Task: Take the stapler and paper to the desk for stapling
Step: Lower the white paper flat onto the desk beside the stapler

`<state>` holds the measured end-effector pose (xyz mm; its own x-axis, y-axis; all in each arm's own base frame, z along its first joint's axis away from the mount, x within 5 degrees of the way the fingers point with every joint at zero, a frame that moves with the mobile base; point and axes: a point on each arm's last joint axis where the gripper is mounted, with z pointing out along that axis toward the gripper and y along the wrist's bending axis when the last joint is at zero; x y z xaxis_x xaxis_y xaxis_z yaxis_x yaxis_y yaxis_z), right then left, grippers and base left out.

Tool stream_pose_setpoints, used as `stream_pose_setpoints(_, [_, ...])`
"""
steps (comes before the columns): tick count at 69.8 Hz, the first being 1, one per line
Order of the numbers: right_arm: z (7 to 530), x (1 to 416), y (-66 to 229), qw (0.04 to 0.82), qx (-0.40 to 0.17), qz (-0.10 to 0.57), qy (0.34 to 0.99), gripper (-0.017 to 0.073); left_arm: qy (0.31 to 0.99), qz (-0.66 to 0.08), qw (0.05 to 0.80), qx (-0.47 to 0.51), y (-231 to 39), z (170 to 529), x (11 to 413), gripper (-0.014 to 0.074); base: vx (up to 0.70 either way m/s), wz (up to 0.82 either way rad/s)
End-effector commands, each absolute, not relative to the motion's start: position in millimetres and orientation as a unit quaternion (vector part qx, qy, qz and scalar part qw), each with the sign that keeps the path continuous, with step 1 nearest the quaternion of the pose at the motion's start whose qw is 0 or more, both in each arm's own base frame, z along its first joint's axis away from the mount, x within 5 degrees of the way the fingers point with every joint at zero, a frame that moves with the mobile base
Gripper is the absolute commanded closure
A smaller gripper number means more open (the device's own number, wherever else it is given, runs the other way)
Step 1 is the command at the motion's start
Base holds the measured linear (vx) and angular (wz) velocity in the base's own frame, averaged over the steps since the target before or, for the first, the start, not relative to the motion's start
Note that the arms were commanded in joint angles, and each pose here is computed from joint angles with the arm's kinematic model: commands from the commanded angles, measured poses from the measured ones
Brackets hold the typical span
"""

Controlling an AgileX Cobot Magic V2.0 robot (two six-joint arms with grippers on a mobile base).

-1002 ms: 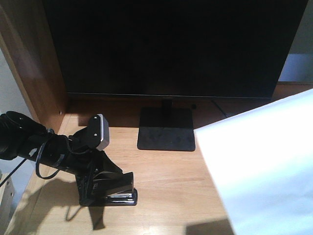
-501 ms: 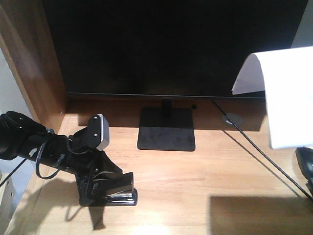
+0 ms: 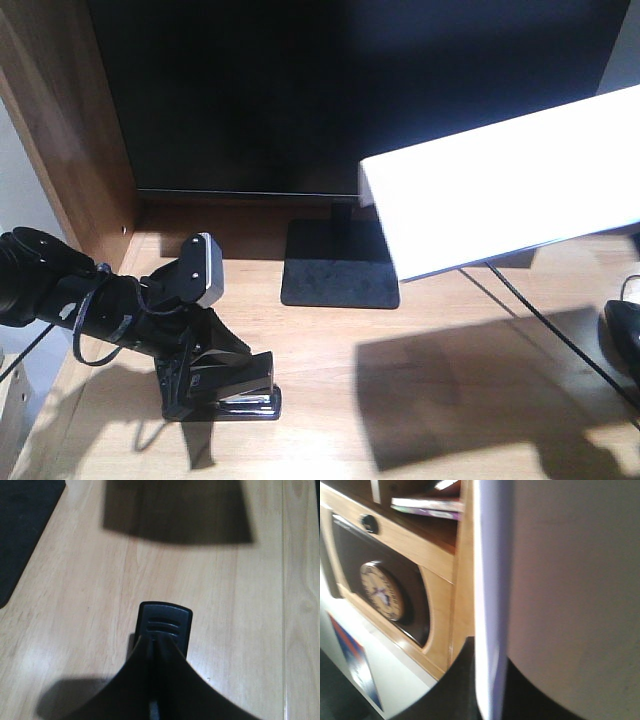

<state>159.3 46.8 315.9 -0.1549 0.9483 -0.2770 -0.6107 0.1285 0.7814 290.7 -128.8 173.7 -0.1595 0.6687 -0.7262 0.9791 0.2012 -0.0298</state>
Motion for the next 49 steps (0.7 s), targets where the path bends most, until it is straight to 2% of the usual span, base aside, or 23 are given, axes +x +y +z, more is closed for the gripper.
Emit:
stream_pose_setpoints(1, [317.5,170.4,52.9,0.607,0.174,0.659,0.408,0.0562,0.702,-0.274,0.33,0.569,-133.5,194.2,291.8,0.06,0.0,0.0])
stream_pose_setpoints(12, [294.4,189.9,63.8,0.569,0.162,0.667,0.452,0.0562,0.702,-0.274,0.33,0.569,-133.5,194.2,291.8,0.06,0.0,0.0])
stream_pose_setpoints(29, [262.9,205.3,57.8,0.491,0.141,0.661,0.55,0.0562,0.702,-0.274,0.33,0.569,-133.5,194.2,291.8,0.06,0.0,0.0])
stream_pose_setpoints(49, [226.5,200.5,71.3,0.355,0.071,0.657,0.662,0.0562,0.702,-0.274,0.33,0.569,-133.5,194.2,291.8,0.06,0.0,0.0])
